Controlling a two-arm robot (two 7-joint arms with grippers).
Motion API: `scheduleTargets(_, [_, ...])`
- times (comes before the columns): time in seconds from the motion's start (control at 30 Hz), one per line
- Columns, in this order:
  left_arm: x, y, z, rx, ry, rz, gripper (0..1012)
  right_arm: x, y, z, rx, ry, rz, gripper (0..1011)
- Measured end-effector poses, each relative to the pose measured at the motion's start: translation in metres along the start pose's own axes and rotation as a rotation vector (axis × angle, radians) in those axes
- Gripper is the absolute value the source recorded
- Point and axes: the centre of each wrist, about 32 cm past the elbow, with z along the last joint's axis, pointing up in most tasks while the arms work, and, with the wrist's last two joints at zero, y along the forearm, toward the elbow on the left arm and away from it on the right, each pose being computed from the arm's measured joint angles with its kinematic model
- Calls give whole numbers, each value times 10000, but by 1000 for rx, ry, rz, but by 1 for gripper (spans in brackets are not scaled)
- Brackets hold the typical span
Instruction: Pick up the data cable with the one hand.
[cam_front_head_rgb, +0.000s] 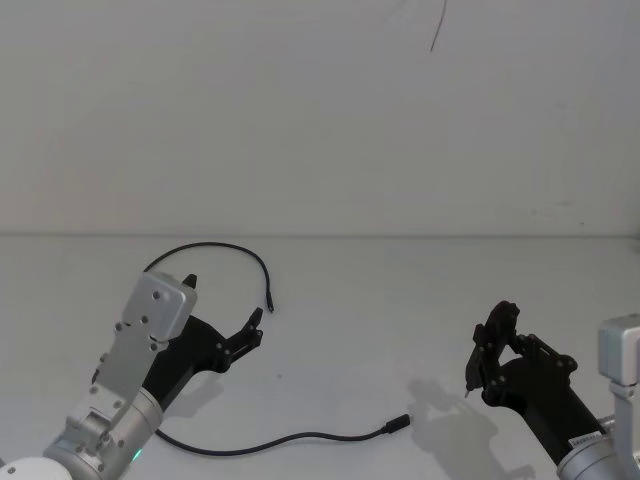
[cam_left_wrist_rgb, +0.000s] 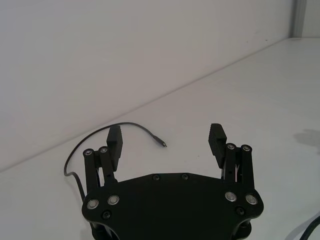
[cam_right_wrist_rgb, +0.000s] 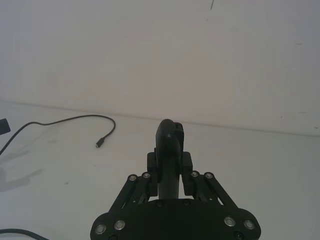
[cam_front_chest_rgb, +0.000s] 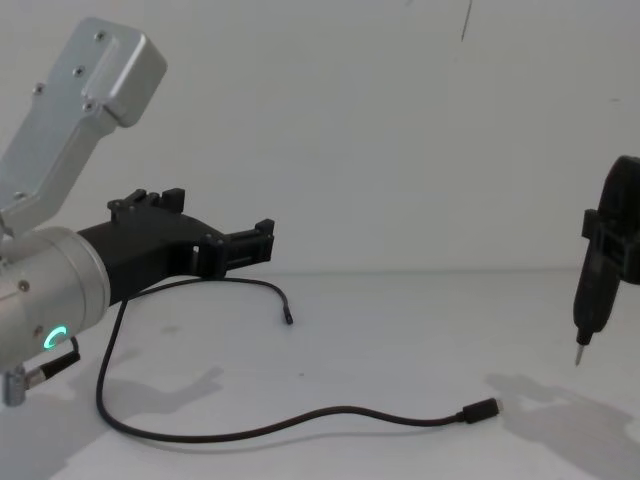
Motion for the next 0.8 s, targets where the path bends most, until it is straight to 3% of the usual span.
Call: scheduleTargets(0.8, [0,0,-2,2,0,0,1001,0,0,0,0,0,0,263])
